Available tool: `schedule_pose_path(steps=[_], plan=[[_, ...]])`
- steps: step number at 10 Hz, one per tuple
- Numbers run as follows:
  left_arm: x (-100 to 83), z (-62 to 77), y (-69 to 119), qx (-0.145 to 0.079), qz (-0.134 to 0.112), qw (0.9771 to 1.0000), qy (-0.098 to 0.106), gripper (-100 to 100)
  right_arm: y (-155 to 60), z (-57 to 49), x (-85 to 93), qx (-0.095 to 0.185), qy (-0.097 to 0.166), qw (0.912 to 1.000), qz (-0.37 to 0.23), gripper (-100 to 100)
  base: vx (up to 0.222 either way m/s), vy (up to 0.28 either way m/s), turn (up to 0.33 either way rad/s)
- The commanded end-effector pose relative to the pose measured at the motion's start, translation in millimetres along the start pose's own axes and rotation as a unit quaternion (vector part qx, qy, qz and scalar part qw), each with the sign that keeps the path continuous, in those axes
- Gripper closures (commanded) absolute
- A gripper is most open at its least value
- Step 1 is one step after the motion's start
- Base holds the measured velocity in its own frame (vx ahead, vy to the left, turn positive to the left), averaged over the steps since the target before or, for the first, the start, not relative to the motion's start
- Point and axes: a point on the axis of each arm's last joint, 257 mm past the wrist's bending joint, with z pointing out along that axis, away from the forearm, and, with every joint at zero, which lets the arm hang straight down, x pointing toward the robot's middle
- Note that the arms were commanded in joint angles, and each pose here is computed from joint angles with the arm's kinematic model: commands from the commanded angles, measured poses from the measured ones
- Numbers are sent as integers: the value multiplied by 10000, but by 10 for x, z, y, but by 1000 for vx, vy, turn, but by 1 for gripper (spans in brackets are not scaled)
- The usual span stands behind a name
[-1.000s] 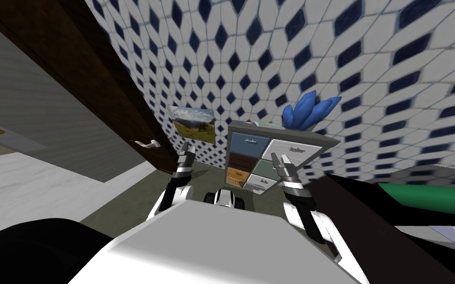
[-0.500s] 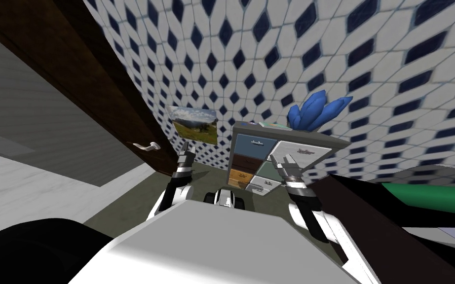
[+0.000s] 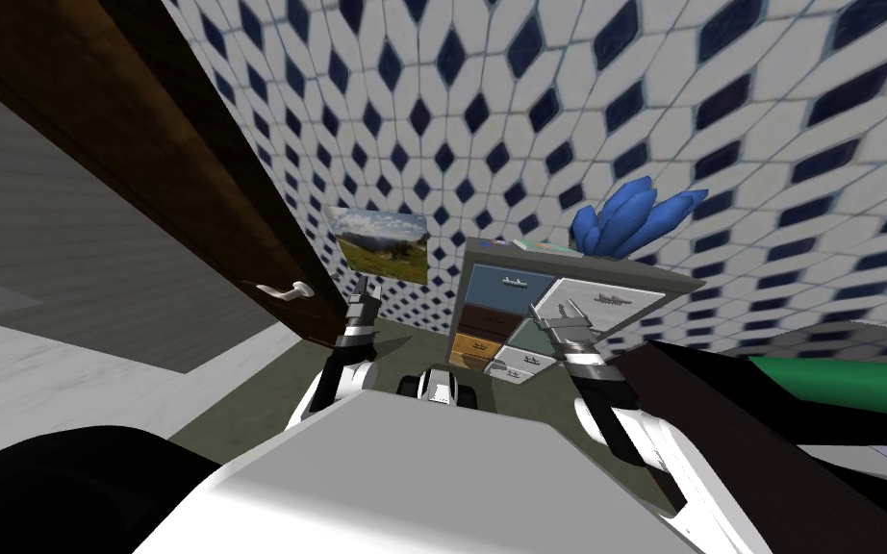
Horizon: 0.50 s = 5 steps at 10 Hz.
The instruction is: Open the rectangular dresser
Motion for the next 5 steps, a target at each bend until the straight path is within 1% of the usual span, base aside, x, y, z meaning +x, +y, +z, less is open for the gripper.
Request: schedule_pose_path(steps=[1,3,4,5], plan=[[0,0,0,0,0,10000,0,0,-64,7,76,-34,129,9974,-706,-100,26,79,-12],[0,0,0,0,0,10000,0,0,-171,13,156,-76,269,9885,-1484,-100,31,81,-30],[0,0,0,0,0,10000,0,0,-169,13,160,-82,274,9877,-1539,-100,28,67,-15],[0,0,0,0,0,10000,0,0,-226,18,196,-111,341,9800,-1958,-100,18,71,-15]])
